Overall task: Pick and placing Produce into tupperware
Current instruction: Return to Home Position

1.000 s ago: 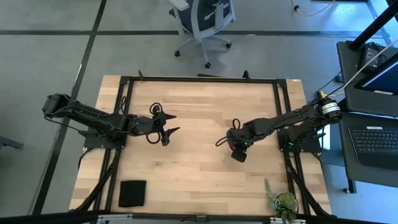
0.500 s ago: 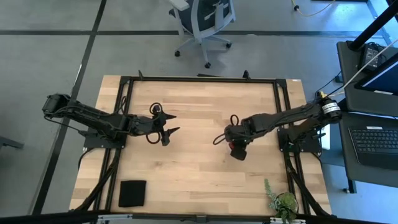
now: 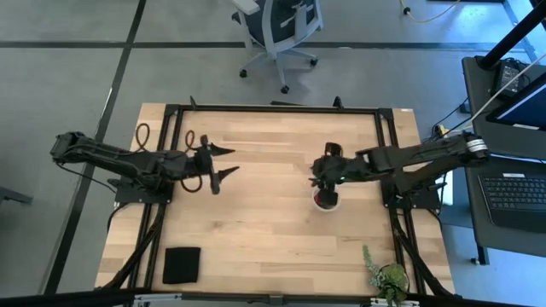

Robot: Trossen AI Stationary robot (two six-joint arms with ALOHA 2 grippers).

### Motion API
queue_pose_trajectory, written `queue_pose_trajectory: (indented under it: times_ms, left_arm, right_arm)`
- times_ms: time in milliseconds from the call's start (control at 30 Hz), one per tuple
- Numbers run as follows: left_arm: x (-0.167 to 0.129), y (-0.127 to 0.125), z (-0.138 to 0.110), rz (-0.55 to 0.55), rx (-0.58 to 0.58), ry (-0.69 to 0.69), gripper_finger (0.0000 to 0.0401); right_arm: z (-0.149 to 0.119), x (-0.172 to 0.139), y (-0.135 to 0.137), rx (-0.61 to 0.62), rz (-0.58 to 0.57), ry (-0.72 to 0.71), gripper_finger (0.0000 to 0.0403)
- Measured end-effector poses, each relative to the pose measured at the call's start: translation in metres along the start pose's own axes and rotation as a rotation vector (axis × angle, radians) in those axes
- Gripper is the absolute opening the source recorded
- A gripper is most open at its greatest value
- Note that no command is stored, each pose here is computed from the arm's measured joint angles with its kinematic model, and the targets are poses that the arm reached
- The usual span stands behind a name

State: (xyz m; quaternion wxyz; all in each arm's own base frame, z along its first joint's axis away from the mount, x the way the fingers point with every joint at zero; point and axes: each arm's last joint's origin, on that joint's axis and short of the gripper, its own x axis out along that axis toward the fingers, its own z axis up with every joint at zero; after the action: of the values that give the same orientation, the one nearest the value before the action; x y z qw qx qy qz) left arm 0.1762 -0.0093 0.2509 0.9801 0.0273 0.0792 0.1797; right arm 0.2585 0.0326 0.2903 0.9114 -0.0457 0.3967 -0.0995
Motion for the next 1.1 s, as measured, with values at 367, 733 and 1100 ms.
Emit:
queue_pose_trajectory:
  times_ms: [367, 733, 1100]
  left_arm:
    - [-0.040, 0.023, -0.010, 0.061, 0.002, -0.130, 0.0260]
    - [-0.062, 0.035, -0.054, 0.065, -0.054, -0.230, 0.0260]
    - [-0.063, 0.037, -0.079, 0.110, -0.076, -0.247, 0.0260]
  right_arm:
    - [-0.057, -0.044, -0.041, 0.066, -0.075, -0.334, 0.0168]
    - [-0.120, -0.047, -0.051, 0.132, -0.125, -0.665, 0.0168]
    - [-0.155, -0.037, -0.052, 0.168, -0.149, -0.725, 0.0168]
